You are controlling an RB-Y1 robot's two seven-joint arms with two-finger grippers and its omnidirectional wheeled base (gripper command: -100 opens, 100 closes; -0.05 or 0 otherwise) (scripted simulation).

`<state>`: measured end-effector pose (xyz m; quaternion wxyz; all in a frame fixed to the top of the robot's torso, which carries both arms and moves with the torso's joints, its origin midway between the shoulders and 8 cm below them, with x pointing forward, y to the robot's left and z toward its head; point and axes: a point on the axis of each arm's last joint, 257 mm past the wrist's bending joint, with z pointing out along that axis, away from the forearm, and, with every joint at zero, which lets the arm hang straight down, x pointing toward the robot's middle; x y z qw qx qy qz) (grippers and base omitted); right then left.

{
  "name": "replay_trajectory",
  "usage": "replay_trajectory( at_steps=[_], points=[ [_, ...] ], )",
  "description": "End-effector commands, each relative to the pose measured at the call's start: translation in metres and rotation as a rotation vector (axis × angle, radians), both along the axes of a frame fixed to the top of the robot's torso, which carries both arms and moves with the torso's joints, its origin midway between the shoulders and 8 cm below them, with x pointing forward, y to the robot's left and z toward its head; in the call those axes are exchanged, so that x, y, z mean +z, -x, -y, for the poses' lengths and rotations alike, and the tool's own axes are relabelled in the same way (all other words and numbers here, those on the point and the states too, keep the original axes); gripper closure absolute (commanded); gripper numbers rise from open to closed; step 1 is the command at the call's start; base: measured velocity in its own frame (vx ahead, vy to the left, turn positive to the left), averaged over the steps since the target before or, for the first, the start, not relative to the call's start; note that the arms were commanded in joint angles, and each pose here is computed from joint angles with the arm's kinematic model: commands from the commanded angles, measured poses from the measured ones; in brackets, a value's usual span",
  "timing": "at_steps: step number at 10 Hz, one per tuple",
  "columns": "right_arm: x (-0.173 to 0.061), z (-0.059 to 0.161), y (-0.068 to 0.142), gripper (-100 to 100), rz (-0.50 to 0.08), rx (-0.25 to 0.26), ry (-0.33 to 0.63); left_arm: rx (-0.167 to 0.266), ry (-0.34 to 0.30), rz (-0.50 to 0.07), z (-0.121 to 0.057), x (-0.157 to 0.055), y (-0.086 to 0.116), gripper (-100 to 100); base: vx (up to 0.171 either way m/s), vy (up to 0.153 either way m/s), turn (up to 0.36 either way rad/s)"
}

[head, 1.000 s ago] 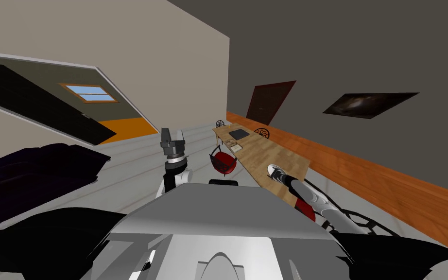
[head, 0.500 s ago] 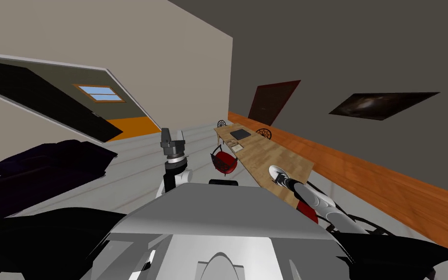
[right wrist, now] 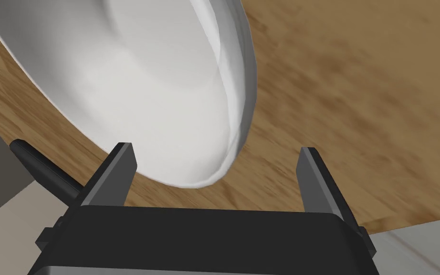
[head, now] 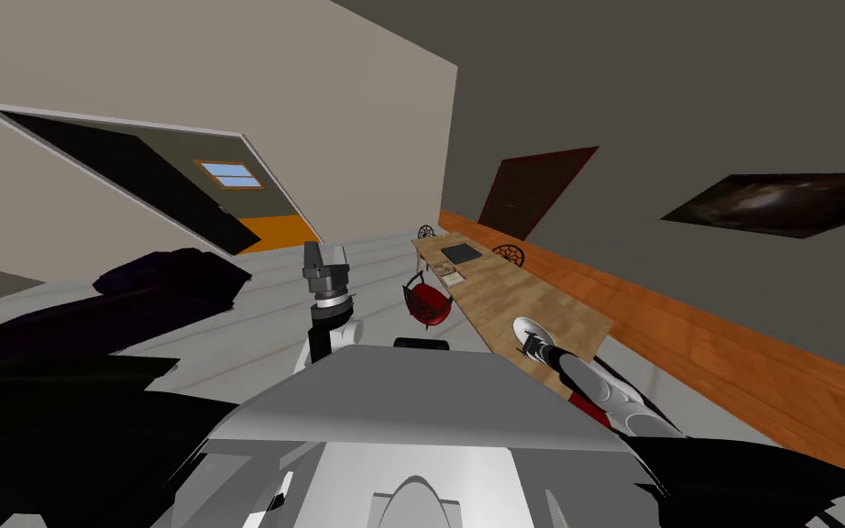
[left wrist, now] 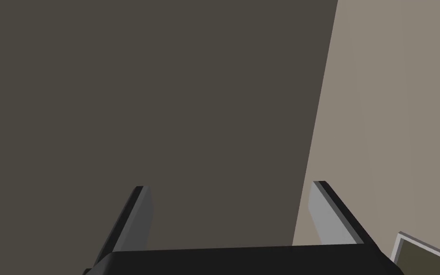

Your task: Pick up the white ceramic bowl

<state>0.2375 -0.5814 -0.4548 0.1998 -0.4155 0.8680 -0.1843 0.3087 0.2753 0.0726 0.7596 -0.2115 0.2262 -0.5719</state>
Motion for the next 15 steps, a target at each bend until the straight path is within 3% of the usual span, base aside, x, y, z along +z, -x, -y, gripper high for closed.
replay_trajectory(
  at_steps=[1, 4, 5, 7, 11, 12, 15],
  points=[
    [0.002, -0.004, -0.003, -100, 0.021, 0.007, -0.010, 0.000, 0.000, 0.000, 0.000, 0.000, 0.000, 0, -0.044, -0.045, 0.106],
    [0.004, -0.011, -0.007, -100, 0.048, -0.038, -0.071, 0.000, 0.000, 0.000, 0.000, 0.000, 0.000, 0, 0.007, -0.003, -0.023],
    [-0.003, -0.004, 0.013, -100, 0.032, -0.021, -0.036, 0.000, 0.000, 0.000, 0.000, 0.000, 0.000, 0, -0.082, -0.024, 0.375],
    [0.002, -0.007, 0.005, -100, 0.065, -0.021, -0.046, 0.000, 0.000, 0.000, 0.000, 0.000, 0.000, 0, -0.090, -0.048, 0.274],
    [0.004, -0.013, 0.000, -100, 0.099, -0.082, -0.117, 0.000, 0.000, 0.000, 0.000, 0.000, 0.000, 0, 0.001, 0.002, -0.011],
    [-0.002, -0.005, 0.021, -100, 0.082, -0.078, -0.081, 0.000, 0.000, 0.000, 0.000, 0.000, 0.000, 0, -0.108, -0.035, 0.352],
    [0.003, -0.005, 0.015, -100, 0.113, -0.085, -0.087, 0.000, 0.000, 0.000, 0.000, 0.000, 0.000, 0, -0.066, -0.026, 0.183]
  ],
)
